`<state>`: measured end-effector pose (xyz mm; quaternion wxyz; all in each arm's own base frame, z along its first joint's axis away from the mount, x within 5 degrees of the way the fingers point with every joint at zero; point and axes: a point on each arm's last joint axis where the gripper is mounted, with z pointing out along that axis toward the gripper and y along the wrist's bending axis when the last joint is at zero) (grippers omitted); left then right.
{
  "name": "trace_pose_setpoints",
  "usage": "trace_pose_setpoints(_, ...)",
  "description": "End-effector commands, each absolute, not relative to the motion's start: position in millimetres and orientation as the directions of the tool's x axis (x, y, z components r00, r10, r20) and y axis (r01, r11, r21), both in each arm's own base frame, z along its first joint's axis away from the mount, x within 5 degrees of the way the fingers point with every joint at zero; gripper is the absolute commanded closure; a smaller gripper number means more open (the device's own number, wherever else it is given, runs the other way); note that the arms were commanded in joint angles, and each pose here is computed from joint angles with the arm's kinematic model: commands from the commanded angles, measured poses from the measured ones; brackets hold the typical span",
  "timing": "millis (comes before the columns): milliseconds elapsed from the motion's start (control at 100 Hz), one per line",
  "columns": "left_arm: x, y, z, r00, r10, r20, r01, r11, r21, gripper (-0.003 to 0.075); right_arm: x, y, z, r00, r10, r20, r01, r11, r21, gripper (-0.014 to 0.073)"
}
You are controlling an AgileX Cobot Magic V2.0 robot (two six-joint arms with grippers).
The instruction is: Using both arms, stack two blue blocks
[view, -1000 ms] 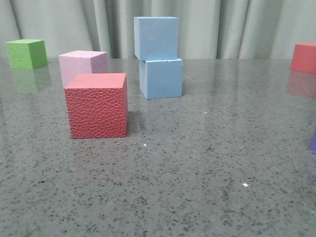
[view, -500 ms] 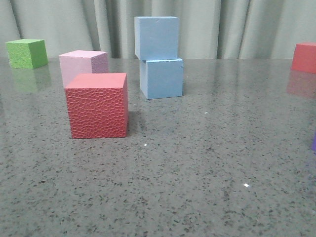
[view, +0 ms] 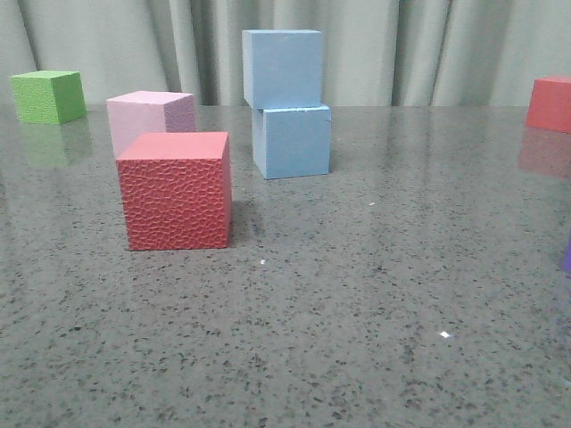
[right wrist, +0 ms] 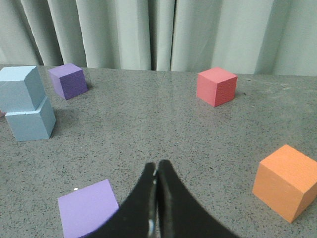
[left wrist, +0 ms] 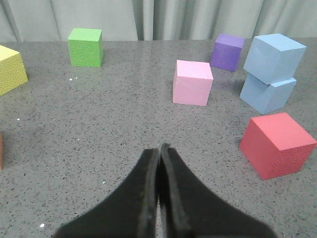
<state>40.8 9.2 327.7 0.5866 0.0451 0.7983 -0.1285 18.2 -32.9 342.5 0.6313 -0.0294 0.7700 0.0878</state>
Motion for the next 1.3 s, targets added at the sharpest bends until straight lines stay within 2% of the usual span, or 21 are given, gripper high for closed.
trace_pose_setpoints(0,41.5,7.2,341.0,-0.232,-0.098,-0.968,0.261,0.952,-0.159,0.0739,19.6,-32.0,355.5,-0.112,0.054,-0.992,-0.169,0.983,0.072,0.0656)
trace_pose_setpoints(550,45.8,6.4,328.9,-0.245,-0.059,-0.968,0.23,0.966,-0.117,0.0739,19.6,-32.0,355.5,-0.112,0.054,-0.992,-0.169,0.983,0.072,0.0656)
trace_pose_setpoints(860,55.4,-9.2,319.3,-0.01,0.041,-0.999,0.255,0.966,0.038,0.0739,19.6,-32.0,355.5,-0.112,0.054,-0.992,-0.169,0.983,0.072,0.0656)
trace_pose_setpoints(1210,60.4,-5.1,300.0,0.209,0.099,-0.973,0.06,0.992,0.114,0.0739,19.6,-32.0,355.5,-0.112,0.054,-0.992,-0.169,0.983,0.072,0.0656)
trace_pose_setpoints(1290,58.7,-2.5,289.0,0.211,0.09,-0.973,0.02,0.995,0.096,0.0739,19.6,-32.0,355.5,-0.112,0.054,-0.992,-0.169,0.983,0.072,0.0656)
